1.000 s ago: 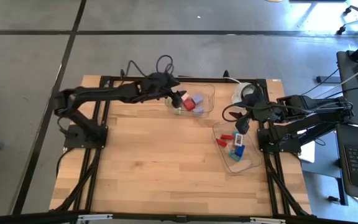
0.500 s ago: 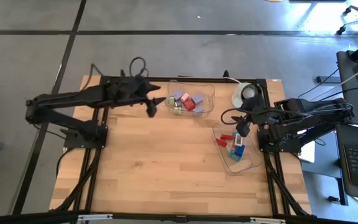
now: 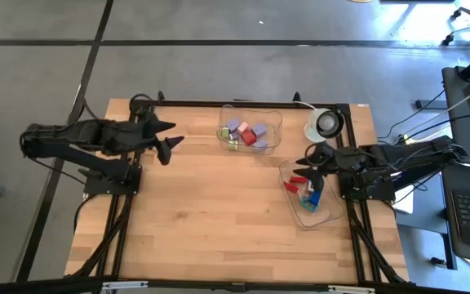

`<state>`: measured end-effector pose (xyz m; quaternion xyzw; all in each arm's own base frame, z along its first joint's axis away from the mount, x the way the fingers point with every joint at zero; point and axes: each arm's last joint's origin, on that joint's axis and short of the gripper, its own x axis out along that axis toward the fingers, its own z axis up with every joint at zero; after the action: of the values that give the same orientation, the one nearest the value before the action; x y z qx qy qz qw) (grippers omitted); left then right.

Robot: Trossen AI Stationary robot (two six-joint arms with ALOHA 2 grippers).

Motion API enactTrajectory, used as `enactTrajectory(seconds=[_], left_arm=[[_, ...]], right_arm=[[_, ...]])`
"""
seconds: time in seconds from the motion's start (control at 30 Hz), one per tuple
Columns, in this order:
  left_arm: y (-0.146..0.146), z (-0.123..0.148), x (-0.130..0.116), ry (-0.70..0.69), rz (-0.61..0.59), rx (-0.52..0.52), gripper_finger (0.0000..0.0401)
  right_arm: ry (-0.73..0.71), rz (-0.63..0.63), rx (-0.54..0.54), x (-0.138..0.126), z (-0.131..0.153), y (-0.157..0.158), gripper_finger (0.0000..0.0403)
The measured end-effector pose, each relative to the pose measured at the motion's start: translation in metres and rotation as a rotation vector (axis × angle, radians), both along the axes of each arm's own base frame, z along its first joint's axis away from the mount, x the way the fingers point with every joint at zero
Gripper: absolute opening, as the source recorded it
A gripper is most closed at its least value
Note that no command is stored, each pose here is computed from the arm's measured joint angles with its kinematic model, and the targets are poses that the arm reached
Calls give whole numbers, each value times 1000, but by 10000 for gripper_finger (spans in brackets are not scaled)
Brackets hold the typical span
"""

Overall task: Pick & Place Office items
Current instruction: Return to Home Position

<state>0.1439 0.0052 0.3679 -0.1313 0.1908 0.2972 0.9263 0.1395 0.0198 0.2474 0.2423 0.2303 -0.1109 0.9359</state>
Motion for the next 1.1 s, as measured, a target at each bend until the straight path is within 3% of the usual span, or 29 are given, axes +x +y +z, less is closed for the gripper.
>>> enactTrajectory(seconds=[0.27, 0.6, 0.9, 1.1], left_arm=[[-19, -41, -12, -168, -26, 12, 262], [-32, -112, -1, -374, -89, -23, 262], [-33, -169, -5, -579, -179, -112, 262], [-29, -195, -13, -602, -167, -117, 262]], right_arm=[[-150, 62, 104, 2, -36, 3, 221], [-374, 92, 195, 2, -63, 4, 221], [-395, 106, 159, 1, -63, 4, 221], [-404, 105, 176, -3, -79, 3, 221]])
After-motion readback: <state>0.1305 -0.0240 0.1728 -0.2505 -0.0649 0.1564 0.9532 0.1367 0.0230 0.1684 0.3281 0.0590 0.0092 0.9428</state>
